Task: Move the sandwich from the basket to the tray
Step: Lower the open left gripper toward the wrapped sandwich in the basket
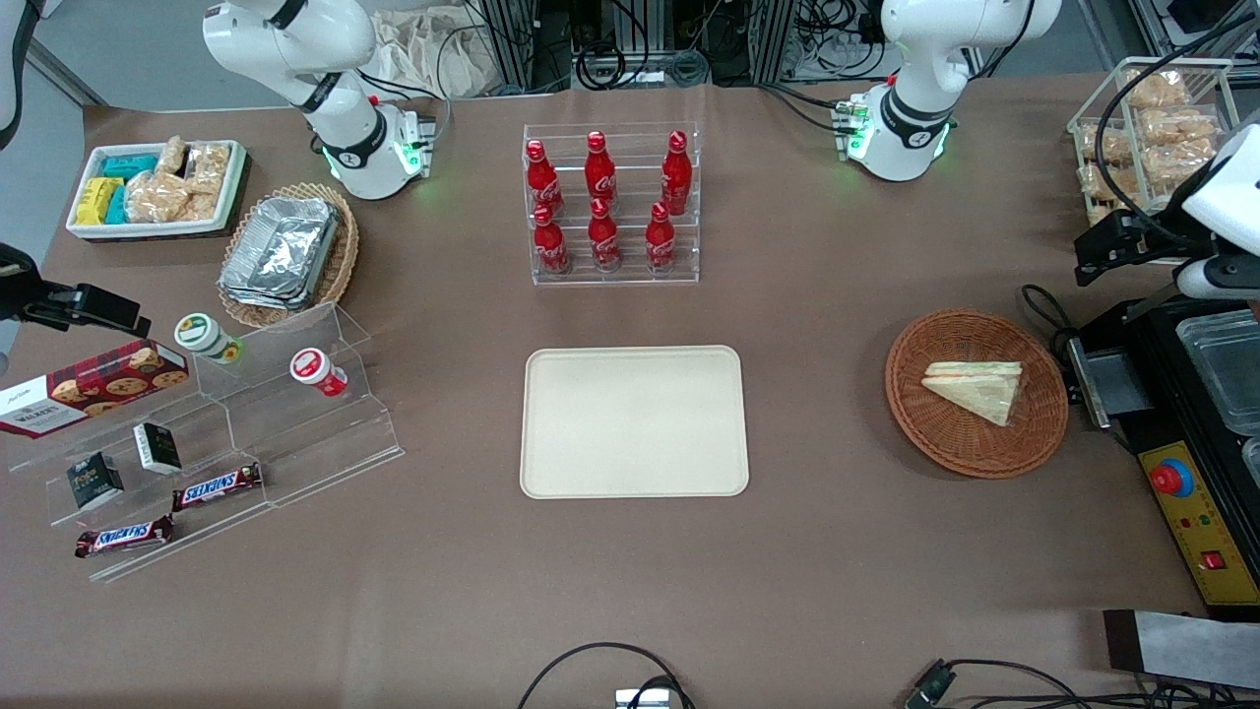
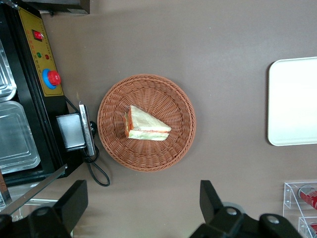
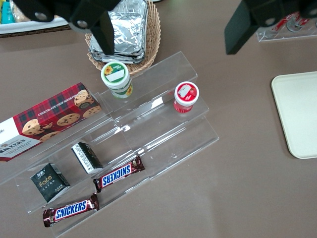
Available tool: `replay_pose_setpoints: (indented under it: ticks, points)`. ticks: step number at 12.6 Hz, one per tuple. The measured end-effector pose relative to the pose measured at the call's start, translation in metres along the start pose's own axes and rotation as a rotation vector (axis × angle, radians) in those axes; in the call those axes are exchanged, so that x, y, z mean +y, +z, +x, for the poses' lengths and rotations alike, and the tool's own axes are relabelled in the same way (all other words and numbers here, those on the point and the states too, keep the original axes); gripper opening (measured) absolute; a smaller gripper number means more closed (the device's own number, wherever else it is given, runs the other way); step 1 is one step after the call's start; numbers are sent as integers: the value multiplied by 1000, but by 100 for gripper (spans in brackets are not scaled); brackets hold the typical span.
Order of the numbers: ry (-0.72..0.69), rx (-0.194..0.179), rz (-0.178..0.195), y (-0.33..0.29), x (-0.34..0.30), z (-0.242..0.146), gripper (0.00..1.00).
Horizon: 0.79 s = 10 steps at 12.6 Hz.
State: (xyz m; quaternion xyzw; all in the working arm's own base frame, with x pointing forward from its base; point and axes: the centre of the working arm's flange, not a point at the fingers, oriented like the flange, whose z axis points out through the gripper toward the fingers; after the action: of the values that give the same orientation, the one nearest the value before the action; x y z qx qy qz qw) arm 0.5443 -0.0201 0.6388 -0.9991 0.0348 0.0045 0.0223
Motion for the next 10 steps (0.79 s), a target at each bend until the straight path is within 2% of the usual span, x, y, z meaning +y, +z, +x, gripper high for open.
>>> replay_pose_setpoints:
  ticks: [6, 10]
  points:
    - [-10, -13, 1, 7, -5, 3, 100]
    - [-77, -52, -10, 29, -42, 12, 100]
